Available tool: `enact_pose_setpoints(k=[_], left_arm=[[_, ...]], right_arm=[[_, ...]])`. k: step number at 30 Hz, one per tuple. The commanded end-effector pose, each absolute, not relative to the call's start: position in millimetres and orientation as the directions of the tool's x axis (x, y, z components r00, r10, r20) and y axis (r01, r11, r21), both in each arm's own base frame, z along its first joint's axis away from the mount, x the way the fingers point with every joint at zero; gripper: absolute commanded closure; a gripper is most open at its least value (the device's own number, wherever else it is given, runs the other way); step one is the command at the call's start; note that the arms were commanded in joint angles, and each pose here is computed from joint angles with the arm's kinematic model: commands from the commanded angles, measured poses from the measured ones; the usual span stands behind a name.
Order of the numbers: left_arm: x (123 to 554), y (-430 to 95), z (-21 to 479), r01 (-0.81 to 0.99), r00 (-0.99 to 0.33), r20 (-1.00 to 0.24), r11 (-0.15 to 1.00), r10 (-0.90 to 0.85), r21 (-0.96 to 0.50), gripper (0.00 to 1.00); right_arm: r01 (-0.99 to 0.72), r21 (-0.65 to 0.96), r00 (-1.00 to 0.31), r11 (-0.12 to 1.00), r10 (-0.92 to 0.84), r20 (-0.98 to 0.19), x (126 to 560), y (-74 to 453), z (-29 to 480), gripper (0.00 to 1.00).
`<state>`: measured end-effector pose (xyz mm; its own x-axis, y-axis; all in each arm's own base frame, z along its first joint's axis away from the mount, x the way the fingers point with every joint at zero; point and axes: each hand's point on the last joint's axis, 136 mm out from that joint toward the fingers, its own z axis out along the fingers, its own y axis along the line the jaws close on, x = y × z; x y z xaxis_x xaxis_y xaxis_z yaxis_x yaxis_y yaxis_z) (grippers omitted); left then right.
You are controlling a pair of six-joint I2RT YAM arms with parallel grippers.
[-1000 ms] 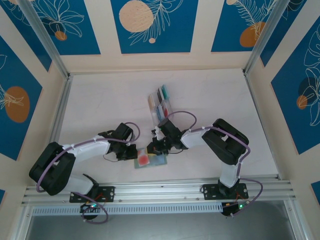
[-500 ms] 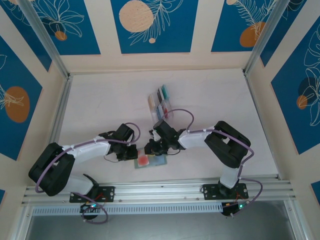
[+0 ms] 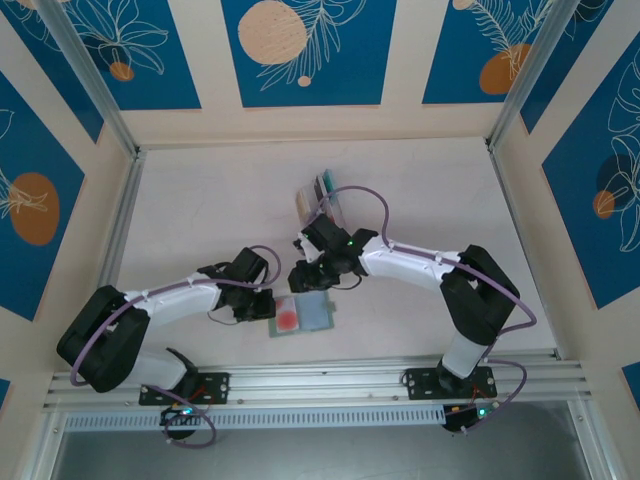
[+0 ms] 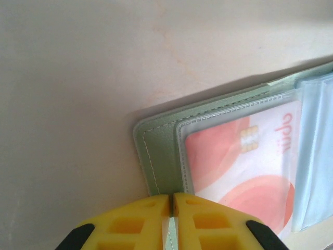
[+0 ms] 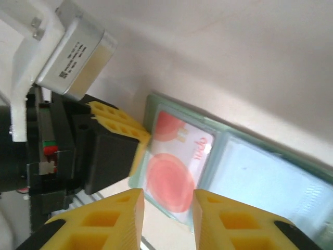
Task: Put the credit cards into the card holder
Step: Insert the credit card into the card slot, then flip over the card slot in the card holder.
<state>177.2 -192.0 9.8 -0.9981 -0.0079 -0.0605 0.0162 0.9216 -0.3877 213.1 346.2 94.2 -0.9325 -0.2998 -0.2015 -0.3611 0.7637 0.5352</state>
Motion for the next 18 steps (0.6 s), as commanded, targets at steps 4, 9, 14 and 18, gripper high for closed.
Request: enact_pose_setpoints(k=[4, 9, 14, 18], left_arm=[[155.7, -192.6, -18.0, 0.045, -0.999, -0.001, 0.928, 0.048, -0.370, 0.87], [155.4, -193.3, -19.9, 0.043, -0.999, 0.004, 0.928, 0.048, -0.371, 0.87], [155.3, -194.0, -20.1, 0.042, -0.999, 0.005, 0.927, 0.047, -0.374, 0.87], [155.2, -193.8, -20.4, 0.045, -0.999, 0.004, 0.927, 0.050, -0.373, 0.87]], right_arm=[[-0.407, 0.346, -0.913, 0.845, -0.386, -0.131, 206.9, 312.3, 66.0, 0.67], [-0.431, 0.326, -0.901, 0.841, -0.419, -0.111, 203.7, 320.0, 48.1, 0.64], [-0.438, 0.236, -0.899, 0.868, -0.427, -0.099, 208.6, 316.3, 25.0, 0.63], [-0.432, 0.133, -0.902, 0.892, -0.425, -0.083, 207.2, 305.2, 7.1, 0.59]])
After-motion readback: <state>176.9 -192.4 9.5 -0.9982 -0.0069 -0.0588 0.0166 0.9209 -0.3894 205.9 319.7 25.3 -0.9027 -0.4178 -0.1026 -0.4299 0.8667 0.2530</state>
